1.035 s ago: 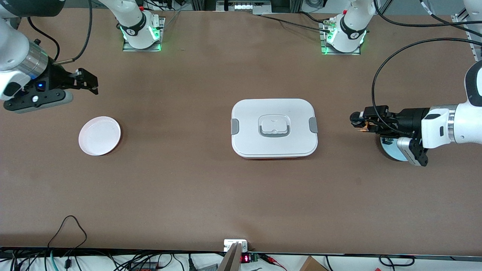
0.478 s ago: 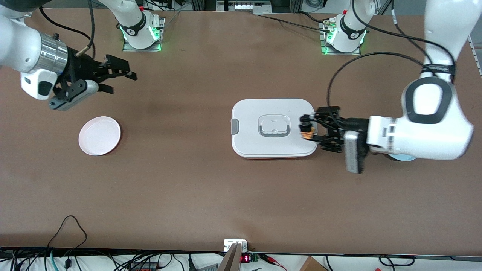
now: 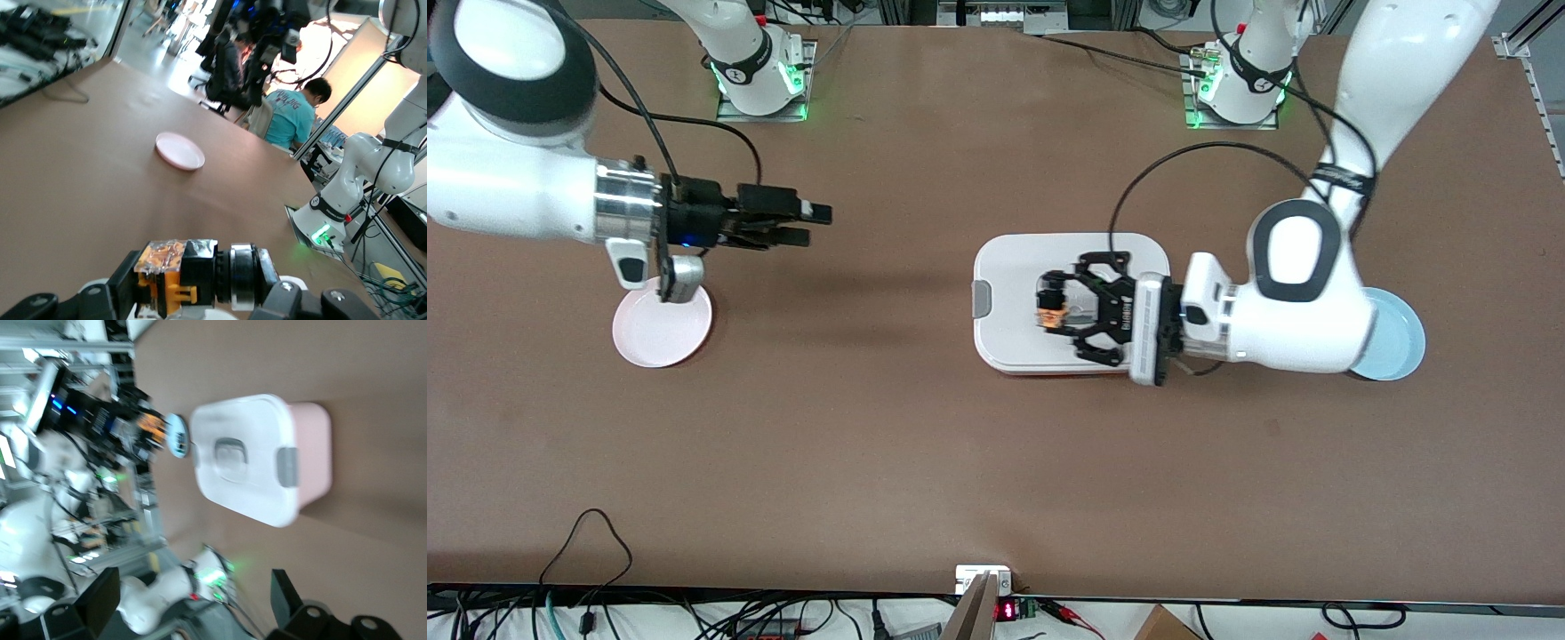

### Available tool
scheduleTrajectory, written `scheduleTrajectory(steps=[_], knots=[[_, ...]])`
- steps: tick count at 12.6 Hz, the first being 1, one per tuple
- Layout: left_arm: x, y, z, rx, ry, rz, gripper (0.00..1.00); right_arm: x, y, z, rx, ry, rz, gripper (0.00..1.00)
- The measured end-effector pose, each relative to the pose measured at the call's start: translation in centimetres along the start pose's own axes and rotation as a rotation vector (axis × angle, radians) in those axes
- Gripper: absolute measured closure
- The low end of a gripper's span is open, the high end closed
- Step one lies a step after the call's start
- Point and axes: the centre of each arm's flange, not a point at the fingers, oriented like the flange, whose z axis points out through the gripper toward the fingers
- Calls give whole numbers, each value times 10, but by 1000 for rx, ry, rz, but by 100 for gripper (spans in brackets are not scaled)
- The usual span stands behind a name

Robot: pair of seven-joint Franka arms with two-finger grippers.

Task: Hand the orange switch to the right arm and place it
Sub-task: 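Grasp the switch with the right gripper from the left gripper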

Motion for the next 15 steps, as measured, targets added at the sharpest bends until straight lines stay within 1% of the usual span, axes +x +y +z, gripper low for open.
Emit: scheduleTrajectory(steps=[1, 3, 4, 5, 8, 11, 12, 15], knots=[[-8, -1, 24, -5, 65, 33, 28, 5, 2, 19, 55, 14, 33, 0], [-16, 5, 64, -3, 187, 88, 28, 16, 12, 53, 164, 18, 81, 0], [-16, 9, 77, 2, 233, 112, 28, 23, 23, 64, 205, 17, 95, 0], [-15, 11, 84, 5, 257, 128, 28, 29, 34, 70, 237, 20, 109, 0], [-14, 11, 83, 11, 270, 141, 28, 39, 53, 81, 296, 30, 139, 0], [-15, 10, 82, 13, 271, 144, 28, 41, 55, 96, 362, 31, 171, 0], [-15, 10, 82, 13, 271, 145, 28, 41, 54, 103, 378, 31, 177, 0], [-15, 10, 82, 13, 271, 146, 28, 40, 54, 124, 396, 52, 191, 0]])
